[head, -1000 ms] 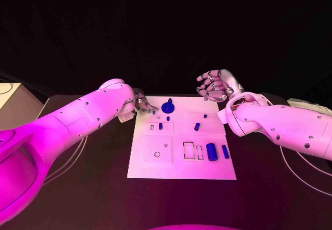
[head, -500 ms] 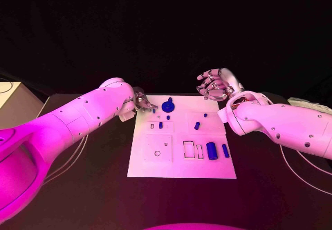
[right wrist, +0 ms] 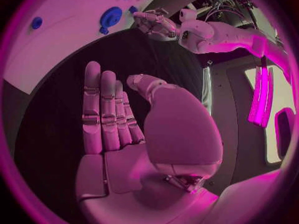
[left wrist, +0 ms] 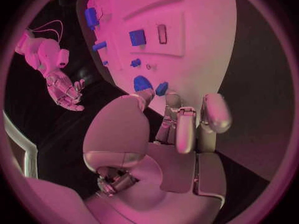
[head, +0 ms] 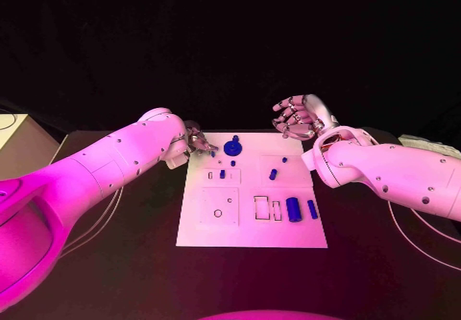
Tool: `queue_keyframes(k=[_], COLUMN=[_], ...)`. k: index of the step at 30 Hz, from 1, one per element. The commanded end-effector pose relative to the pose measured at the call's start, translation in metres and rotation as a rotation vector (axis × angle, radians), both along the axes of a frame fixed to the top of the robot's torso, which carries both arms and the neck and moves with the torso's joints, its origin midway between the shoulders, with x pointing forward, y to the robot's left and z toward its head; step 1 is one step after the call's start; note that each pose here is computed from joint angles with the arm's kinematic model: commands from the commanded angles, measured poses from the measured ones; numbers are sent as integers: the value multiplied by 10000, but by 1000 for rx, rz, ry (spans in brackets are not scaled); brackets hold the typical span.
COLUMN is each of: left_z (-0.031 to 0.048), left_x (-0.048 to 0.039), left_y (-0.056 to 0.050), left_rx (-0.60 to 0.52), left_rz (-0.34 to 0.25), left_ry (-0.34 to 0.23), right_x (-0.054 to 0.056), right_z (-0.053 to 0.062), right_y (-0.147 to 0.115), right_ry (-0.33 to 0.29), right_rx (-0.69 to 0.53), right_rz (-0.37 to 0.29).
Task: Assemble the parts on the task board
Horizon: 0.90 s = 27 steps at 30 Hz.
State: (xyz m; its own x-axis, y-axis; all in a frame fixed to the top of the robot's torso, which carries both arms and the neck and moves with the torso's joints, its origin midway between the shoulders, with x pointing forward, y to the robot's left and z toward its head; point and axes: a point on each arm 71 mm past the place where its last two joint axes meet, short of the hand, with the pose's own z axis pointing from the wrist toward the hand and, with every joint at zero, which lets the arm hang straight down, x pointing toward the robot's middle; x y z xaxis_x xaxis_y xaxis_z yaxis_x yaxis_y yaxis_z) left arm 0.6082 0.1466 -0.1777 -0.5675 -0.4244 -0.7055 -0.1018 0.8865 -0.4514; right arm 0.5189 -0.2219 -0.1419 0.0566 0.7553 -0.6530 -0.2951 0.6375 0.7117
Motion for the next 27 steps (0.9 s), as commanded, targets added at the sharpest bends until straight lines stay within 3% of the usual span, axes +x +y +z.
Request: queue_keyframes(k=[1, 27], left_z=[1, -24], left_x=[-2, -4], left_y=[-32, -11], left_rx=[-23, -19], left_rz=[-10, -19], left_ry=[6, 27], right_x=[0, -1], right_z=[6, 6], right_y=[9, 21], right_ry=[-4, -4], right_rx=[-4, -3], right_rz=[7, 10])
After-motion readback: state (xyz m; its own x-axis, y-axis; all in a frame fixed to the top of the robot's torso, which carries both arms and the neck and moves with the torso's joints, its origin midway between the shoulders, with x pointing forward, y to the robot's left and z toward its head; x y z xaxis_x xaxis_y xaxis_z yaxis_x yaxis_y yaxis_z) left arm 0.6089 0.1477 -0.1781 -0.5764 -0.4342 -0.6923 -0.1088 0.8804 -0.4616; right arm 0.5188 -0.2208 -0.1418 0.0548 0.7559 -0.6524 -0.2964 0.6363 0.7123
